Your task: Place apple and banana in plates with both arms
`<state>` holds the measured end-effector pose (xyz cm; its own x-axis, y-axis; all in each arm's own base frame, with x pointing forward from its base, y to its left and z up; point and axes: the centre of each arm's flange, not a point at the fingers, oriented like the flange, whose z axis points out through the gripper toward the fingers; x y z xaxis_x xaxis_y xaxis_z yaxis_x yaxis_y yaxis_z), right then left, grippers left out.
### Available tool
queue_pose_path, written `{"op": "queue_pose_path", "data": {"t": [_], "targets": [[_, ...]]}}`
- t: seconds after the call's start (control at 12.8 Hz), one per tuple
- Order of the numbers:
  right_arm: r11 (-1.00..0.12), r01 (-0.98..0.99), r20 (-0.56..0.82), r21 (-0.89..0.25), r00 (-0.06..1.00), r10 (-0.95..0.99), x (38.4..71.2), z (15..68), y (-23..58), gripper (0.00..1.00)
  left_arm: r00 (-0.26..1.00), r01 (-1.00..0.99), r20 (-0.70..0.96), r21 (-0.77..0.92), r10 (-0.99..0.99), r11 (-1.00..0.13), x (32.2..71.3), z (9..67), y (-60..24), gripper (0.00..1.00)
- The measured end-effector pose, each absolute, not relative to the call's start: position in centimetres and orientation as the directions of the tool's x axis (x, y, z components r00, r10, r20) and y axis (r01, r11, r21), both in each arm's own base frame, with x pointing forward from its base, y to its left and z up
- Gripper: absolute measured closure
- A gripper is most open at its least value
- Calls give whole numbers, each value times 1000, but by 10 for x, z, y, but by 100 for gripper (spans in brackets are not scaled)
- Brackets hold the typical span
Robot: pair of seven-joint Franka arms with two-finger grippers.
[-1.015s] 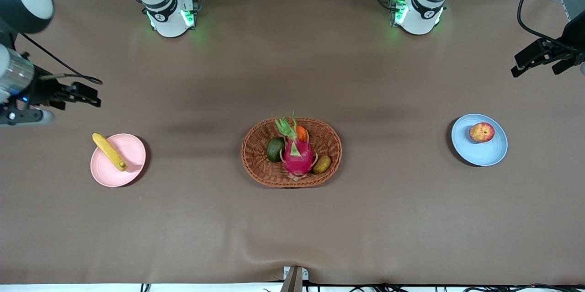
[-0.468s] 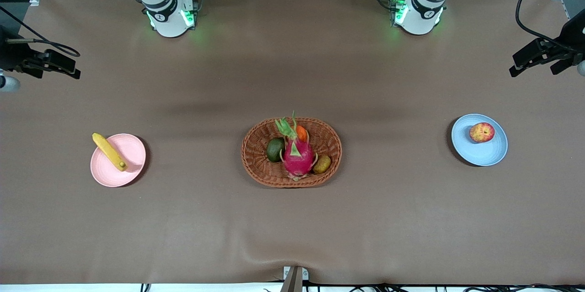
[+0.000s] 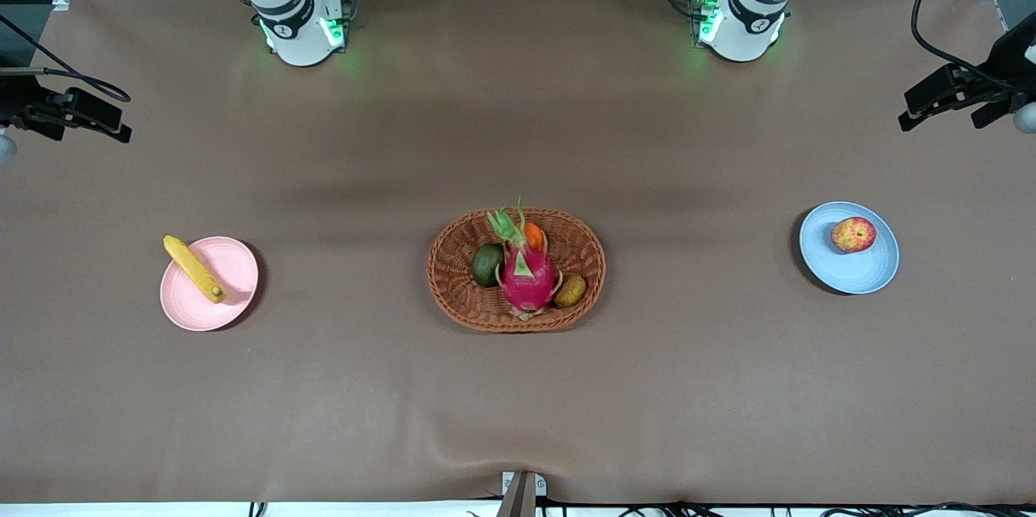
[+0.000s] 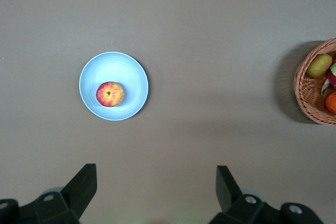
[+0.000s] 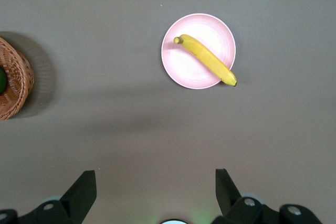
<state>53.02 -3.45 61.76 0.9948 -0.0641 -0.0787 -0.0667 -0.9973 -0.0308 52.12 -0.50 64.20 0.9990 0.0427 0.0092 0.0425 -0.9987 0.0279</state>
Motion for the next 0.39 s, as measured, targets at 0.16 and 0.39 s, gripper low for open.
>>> {"op": "queue_pose_path", "data": {"t": [0.16, 0.39], "targets": [[-997, -70, -70, -26, 995, -68, 531, 618, -36, 0, 999, 34, 9, 22, 34, -999, 521, 642, -4, 0], [-997, -71, -66, -24, 995, -70, 531, 619, -37, 0, 999, 33, 7, 21, 33, -999, 521, 642, -4, 0]]}}
